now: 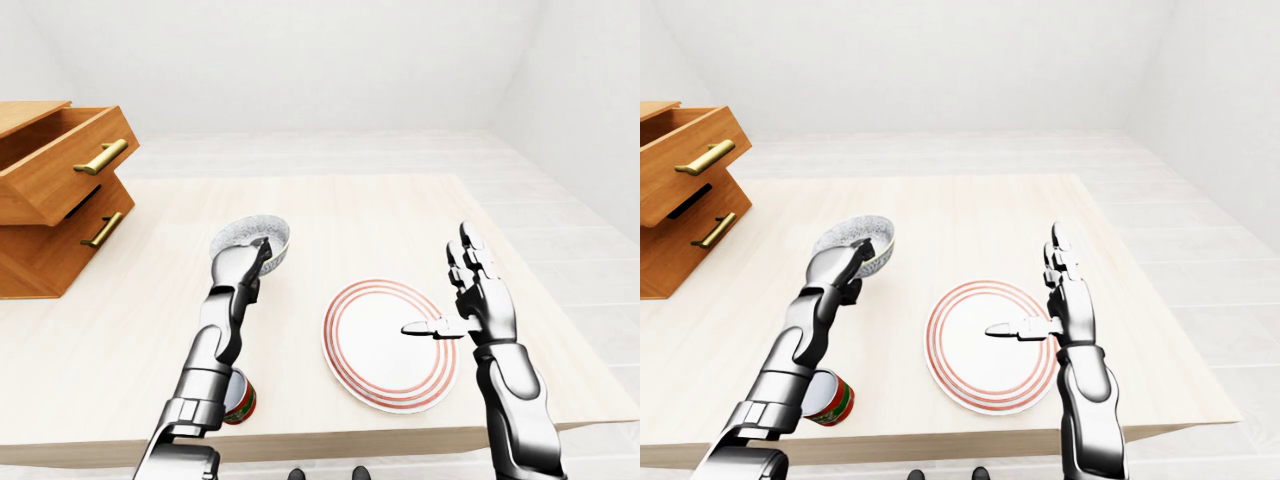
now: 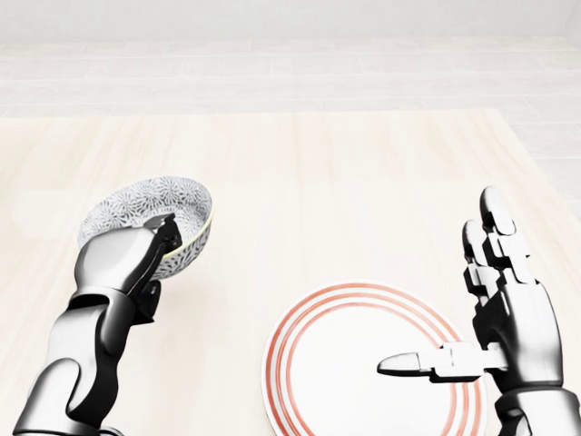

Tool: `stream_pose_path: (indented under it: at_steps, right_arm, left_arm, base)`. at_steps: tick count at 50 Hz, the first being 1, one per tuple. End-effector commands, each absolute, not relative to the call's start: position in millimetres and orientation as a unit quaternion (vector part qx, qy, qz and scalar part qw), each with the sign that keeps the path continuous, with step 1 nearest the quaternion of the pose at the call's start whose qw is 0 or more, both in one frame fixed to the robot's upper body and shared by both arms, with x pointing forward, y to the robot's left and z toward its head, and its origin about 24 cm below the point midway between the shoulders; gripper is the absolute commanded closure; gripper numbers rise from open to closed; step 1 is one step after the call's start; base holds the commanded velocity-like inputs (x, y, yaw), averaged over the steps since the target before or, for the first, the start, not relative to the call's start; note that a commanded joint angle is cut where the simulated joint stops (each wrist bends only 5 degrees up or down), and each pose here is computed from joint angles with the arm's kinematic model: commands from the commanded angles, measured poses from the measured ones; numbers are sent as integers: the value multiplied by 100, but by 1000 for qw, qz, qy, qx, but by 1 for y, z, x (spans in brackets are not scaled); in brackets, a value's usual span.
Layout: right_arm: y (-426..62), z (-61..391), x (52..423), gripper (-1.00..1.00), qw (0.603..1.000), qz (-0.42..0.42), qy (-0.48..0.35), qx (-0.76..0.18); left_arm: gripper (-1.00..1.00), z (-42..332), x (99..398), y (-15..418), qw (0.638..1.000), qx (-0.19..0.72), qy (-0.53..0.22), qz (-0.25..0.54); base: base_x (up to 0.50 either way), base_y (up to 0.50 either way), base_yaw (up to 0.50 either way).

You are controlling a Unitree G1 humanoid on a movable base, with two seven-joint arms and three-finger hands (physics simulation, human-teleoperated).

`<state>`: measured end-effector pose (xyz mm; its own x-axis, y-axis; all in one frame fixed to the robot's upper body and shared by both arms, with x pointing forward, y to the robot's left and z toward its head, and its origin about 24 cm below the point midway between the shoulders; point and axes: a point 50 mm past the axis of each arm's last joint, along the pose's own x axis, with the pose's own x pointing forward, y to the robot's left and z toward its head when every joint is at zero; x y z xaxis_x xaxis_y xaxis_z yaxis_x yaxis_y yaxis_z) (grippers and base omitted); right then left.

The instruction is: Put the bowl on the plate.

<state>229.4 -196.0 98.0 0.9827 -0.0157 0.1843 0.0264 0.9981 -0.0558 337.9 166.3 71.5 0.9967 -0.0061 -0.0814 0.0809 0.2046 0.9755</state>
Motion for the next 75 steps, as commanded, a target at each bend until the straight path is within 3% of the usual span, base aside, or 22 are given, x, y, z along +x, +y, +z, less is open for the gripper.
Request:
stream_pose_path:
  at_steps: [1,24,46,75]
  right_arm:
    - [-197,101,226,-100,995,-11,-99,-29]
    - [-201,107,220,-100,993,-19,-112,-32]
    - [-213,131,190,-100,985,-38,-160,-48]
    - [-221,124,191,-100,987,-48,-146,-40]
  left_arm:
    - [100,100,331,166,780,625,-11,-6]
    - [100,103,326,152,780,625,-33,-6]
    - [100,99,320,128,784,618,-49,-31]
    - [100,103,274,102,772,628,-85,-45]
  base:
    - [0,0,0]
    - [0,0,0]
    - [0,0,0]
    - [0,0,0]
